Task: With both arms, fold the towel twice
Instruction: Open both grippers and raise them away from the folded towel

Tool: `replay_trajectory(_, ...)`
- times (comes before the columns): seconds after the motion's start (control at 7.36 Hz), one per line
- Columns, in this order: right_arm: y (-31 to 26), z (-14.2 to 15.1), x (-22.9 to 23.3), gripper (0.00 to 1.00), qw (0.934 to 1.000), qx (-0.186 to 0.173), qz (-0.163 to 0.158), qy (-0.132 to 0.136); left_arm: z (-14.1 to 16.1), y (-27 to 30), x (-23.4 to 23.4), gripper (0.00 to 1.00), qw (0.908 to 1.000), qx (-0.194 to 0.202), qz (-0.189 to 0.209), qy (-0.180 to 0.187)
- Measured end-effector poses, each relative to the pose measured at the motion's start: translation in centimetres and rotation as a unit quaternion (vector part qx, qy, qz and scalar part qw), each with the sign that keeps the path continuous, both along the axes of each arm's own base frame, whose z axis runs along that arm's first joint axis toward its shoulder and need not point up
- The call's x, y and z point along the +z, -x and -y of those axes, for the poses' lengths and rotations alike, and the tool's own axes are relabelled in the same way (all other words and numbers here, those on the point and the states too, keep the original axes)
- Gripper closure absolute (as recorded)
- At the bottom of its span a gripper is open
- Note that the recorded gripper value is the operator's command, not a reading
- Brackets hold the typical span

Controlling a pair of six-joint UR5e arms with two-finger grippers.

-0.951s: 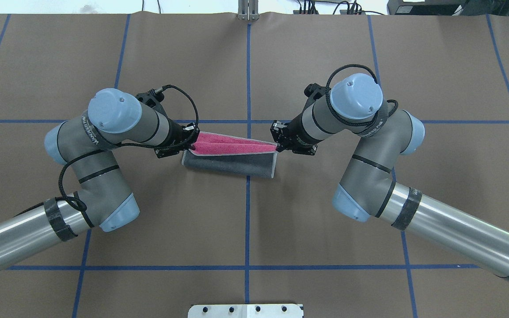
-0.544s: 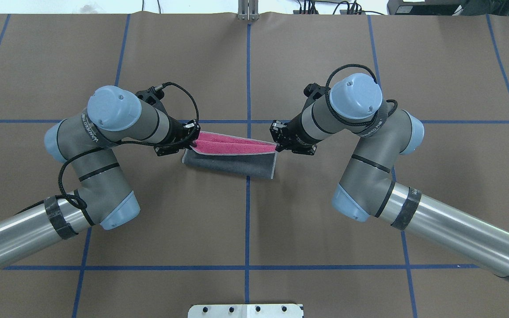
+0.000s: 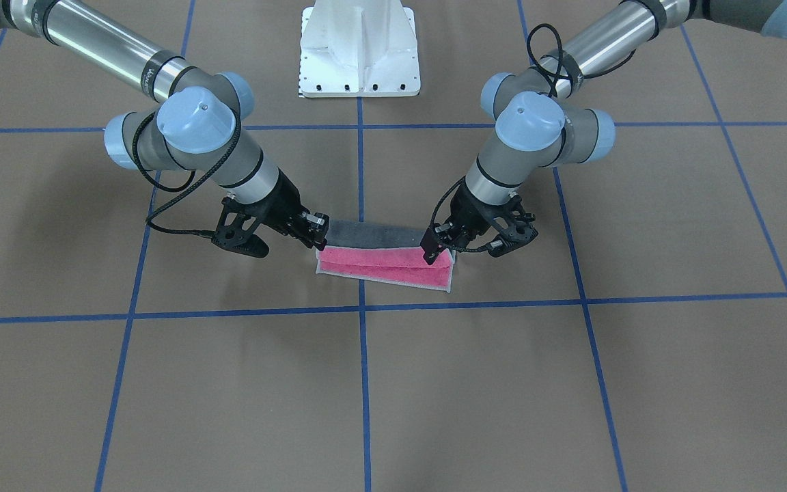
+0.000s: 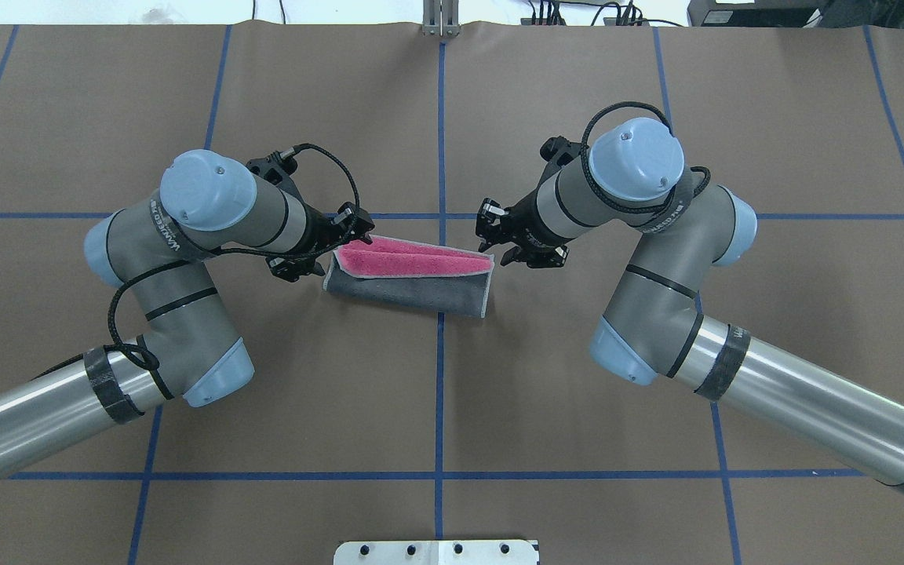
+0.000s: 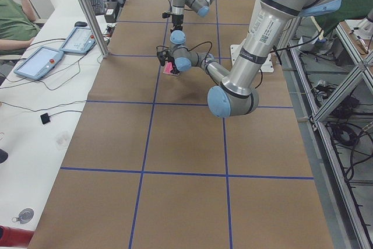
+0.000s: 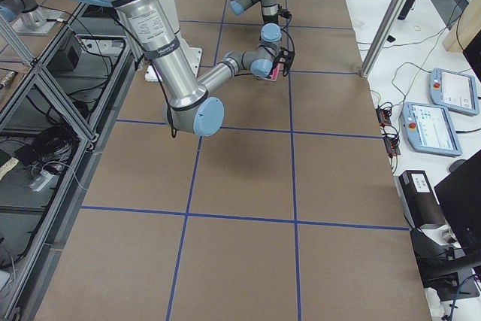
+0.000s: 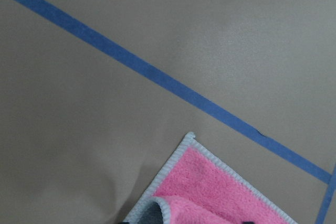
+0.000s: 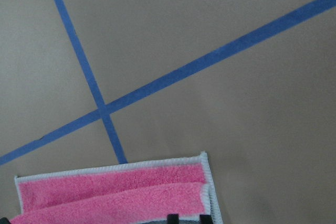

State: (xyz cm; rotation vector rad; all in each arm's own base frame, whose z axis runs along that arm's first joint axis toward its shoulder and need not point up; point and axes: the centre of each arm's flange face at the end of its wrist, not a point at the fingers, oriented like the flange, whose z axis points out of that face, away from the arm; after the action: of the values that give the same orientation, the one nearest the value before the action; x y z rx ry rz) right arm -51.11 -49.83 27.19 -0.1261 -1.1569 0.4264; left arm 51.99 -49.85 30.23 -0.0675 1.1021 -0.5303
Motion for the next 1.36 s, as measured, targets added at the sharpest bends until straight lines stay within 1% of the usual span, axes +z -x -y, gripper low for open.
replay_trajectory(0.54,-2.4,2.0,-0.2,0.01,1.0,0.005,0.006,0.003,0.9,-1.5,-1.3,0.0,1.0,-0.001,-0.002,0.003)
replay_trajectory(0.95,-5.3,4.1,-0.2,0.01,0.9998,0.005,0.013,0.012,1.6,-2.9,-2.3,0.0,1.0,-0.001,-0.001,0.005)
replay_trajectory(1.36,-6.9,5.1,0.3,0.01,0.9998,0.007,0.014,0.015,2.4,-4.0,-3.2,0.0,1.0,-0.001,0.0,0.006)
